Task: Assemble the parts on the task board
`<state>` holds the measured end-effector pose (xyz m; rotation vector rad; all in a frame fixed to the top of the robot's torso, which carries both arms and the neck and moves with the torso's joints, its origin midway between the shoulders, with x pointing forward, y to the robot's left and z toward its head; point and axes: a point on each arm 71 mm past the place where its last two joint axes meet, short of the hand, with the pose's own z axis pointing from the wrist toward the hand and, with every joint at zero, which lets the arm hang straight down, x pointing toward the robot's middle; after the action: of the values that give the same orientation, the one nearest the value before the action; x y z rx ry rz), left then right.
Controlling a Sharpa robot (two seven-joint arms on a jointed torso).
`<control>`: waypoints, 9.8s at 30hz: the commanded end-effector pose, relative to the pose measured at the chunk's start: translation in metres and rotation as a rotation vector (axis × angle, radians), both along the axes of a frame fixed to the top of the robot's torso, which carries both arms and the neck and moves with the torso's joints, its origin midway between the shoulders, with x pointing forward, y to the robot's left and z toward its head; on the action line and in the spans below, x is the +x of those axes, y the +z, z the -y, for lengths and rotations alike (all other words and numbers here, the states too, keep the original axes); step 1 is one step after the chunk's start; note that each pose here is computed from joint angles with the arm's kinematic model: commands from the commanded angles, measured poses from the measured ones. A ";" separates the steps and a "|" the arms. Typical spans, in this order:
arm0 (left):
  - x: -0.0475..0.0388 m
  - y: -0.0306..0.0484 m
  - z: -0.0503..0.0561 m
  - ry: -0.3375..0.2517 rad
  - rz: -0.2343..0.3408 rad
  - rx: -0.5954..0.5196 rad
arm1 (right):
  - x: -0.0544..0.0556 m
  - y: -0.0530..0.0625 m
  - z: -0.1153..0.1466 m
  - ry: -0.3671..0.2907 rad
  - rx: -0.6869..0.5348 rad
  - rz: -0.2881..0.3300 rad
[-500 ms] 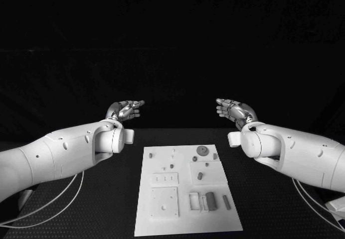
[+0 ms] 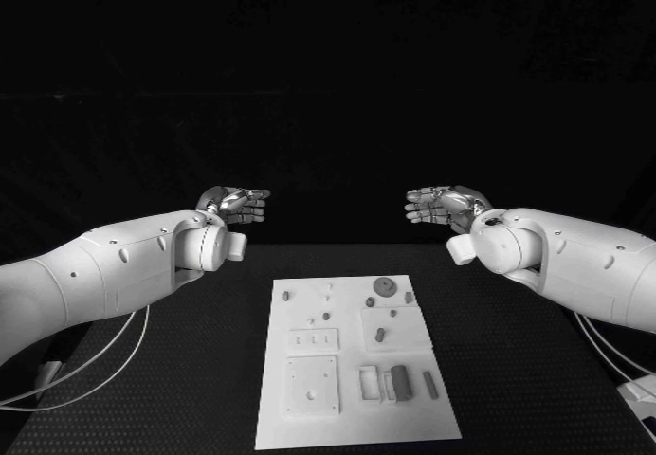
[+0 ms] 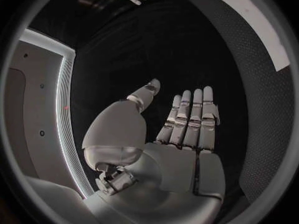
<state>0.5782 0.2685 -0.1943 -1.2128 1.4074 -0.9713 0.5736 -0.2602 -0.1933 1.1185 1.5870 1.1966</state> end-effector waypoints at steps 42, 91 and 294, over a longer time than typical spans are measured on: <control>-0.0762 0.0028 0.059 -0.413 -0.004 -0.105 | -0.030 -0.048 -0.062 0.607 -1.307 0.559; -0.0757 0.0031 0.059 -0.422 -0.012 -0.108 | -0.036 -0.072 -0.060 0.668 -1.370 0.508; -0.0638 0.0081 0.061 -0.416 -0.008 -0.093 | -0.032 -0.022 -0.135 0.343 -1.337 0.808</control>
<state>0.5144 0.2091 -0.1879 -1.0210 1.6748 -1.3131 0.5421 -0.1232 -0.2240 -0.4991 1.4786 0.3483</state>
